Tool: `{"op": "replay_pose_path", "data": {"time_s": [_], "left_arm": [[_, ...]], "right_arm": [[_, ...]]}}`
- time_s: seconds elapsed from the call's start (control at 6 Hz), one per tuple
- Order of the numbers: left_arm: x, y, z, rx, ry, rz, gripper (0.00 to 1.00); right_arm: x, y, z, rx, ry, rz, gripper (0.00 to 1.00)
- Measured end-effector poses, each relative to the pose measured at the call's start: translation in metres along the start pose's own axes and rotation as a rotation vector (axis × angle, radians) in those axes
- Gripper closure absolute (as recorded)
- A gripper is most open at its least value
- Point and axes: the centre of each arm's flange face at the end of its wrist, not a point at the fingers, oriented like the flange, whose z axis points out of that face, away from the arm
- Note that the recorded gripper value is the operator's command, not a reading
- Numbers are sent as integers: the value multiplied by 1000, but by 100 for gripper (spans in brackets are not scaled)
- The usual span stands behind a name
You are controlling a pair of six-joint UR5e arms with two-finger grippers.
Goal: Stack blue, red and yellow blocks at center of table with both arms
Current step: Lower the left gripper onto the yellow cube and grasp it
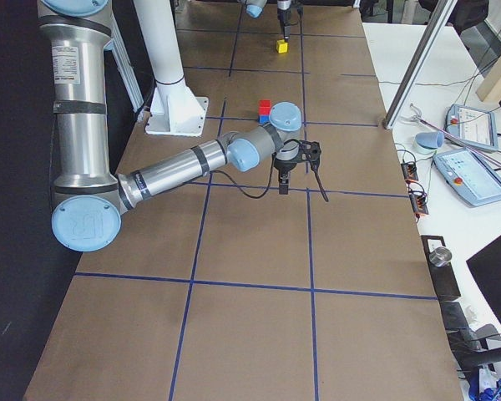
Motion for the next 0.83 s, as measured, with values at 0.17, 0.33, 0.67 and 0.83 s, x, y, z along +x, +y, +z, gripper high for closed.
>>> {"op": "replay_pose_path", "data": {"time_s": [0.17, 0.33, 0.67, 0.83], "left_arm": [[7, -3, -1, 6, 10, -17, 0], [10, -5, 1, 5, 12, -26, 0], [15, 0, 9, -10, 9, -35, 0], [20, 6, 17, -24, 4, -27, 0]], "right_arm": [[-1, 0, -1, 1, -2, -2, 0], [-1, 1, -1, 0, -3, -2, 0], [-1, 1, -1, -1, -5, -2, 0], [-2, 2, -1, -6, -11, -2, 0]]}}
